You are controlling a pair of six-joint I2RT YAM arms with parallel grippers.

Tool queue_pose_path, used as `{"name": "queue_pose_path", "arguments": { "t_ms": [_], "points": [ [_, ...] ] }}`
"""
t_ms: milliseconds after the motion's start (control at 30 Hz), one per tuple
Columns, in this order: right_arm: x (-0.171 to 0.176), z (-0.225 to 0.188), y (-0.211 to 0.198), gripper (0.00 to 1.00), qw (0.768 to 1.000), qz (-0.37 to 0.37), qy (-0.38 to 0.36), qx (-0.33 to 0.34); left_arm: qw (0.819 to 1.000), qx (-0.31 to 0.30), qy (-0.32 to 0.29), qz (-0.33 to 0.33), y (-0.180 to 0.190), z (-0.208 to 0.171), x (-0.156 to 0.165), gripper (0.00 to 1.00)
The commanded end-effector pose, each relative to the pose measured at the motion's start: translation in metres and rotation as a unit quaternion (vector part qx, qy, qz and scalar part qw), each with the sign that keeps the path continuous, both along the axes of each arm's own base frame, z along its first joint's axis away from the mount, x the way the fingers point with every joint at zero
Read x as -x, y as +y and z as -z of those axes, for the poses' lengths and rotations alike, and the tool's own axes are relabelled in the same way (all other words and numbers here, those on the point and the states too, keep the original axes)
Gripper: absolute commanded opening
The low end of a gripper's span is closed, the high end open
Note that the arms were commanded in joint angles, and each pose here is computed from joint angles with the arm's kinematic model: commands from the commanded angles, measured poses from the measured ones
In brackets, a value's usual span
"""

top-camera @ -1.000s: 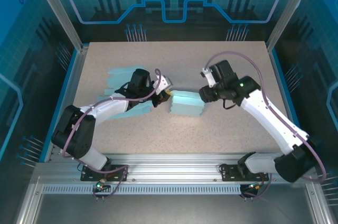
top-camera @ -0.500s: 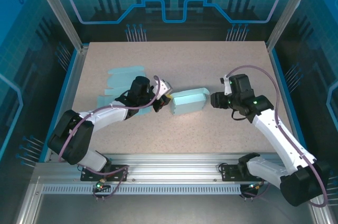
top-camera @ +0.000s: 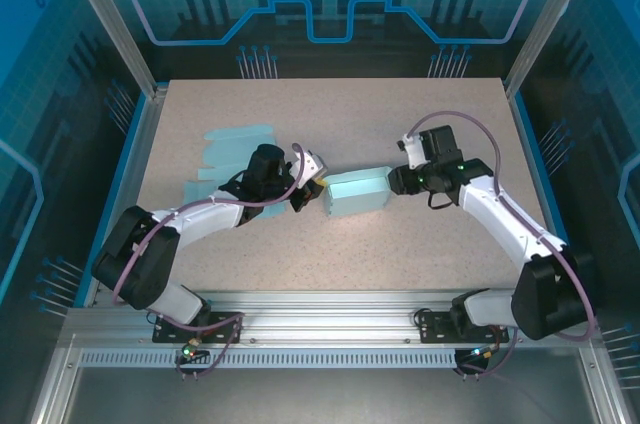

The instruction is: Fold the paper box

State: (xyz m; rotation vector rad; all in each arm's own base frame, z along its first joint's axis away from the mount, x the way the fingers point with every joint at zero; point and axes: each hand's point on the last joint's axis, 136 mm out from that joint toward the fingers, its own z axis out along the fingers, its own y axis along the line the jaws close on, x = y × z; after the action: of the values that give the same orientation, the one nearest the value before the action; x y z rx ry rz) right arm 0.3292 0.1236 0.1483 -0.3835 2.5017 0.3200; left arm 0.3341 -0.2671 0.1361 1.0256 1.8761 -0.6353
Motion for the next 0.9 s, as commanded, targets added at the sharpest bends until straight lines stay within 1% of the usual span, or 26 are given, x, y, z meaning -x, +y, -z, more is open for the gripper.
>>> {"name": "queue_pose_path", "arguments": {
  "t_ms": [0,167,300,667,733,867],
  "points": [
    [-0.022,-0.014,-0.001,0.46,1.0,-0.006,-0.031,0.003,1.0,-0.011,-0.004,0.006,-0.003,0.001,-0.002,0.0],
    [-0.03,-0.012,0.012,0.42,0.999,-0.027,-0.022,-0.02,1.0,-0.014,-0.004,0.003,-0.002,0.001,-0.002,0.0],
    [-0.031,-0.012,0.014,0.38,0.999,-0.031,-0.019,-0.023,1.0,-0.015,-0.007,0.0,-0.001,0.001,-0.004,0.0],
    [-0.031,-0.004,0.017,0.32,0.999,-0.034,-0.006,-0.028,1.0,-0.015,-0.006,0.001,-0.003,0.002,-0.006,0.0],
    [-0.031,-0.004,0.019,0.3,0.999,-0.036,-0.005,-0.032,1.0,-0.015,-0.006,0.001,-0.003,0.002,-0.006,0.0],
    [-0.03,-0.007,0.022,0.19,0.999,-0.038,-0.003,-0.038,1.0,-0.017,-0.005,-0.002,-0.002,0.003,-0.007,0.0]
  ]
}}
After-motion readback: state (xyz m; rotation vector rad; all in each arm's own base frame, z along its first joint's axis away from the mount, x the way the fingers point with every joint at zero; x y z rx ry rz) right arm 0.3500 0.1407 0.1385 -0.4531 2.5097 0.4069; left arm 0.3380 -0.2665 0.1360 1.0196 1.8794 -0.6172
